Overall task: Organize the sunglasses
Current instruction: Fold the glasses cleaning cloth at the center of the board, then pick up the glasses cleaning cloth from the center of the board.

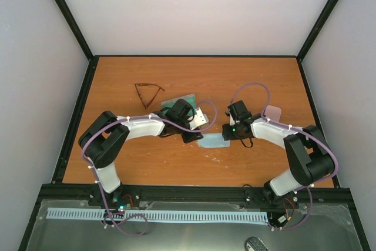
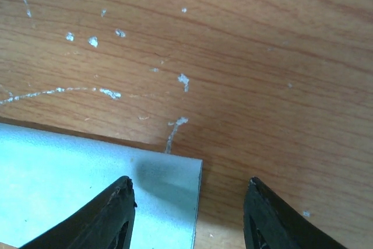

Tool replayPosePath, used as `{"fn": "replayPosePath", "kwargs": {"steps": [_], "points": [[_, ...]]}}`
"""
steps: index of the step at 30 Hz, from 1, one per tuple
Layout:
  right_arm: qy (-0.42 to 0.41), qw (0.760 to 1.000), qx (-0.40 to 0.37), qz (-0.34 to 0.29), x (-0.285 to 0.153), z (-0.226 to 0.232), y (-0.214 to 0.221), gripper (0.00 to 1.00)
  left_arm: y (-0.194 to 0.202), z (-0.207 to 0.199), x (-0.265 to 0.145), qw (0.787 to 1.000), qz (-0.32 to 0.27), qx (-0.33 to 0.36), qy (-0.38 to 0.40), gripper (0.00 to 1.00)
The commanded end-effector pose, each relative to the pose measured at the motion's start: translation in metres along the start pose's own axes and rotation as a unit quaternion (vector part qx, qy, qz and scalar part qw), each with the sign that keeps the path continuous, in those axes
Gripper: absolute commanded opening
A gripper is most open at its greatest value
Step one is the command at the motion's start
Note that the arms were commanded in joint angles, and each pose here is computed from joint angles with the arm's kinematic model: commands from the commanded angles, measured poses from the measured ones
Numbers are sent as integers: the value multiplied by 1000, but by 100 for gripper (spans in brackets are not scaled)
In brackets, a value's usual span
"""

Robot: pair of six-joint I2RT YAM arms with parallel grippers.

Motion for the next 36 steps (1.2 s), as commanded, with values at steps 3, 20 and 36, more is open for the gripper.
{"fn": "replayPosePath", "kwargs": {"steps": [3, 20, 36], "points": [[-2, 1000, -12, 0, 6, 3, -5, 49, -9, 11, 1, 1000, -14, -8, -12, 34], [-24, 999, -17, 40, 17, 8, 8, 24, -5, 17, 3, 1000, -10, -17, -15, 34], [-16, 999, -18, 27, 7, 8, 6, 3, 1, 18, 14, 1000, 3, -24, -6, 37]]}}
Point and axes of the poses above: each gripper's point midway between its finger pads, its own x axis out along the fingers, its own z axis along the line the jaws close on, y = z × x, the point moved 8 cm from there along -x, back along the fingers, and after that the axes turned 3 degrees about x, right-handed, at the moved point
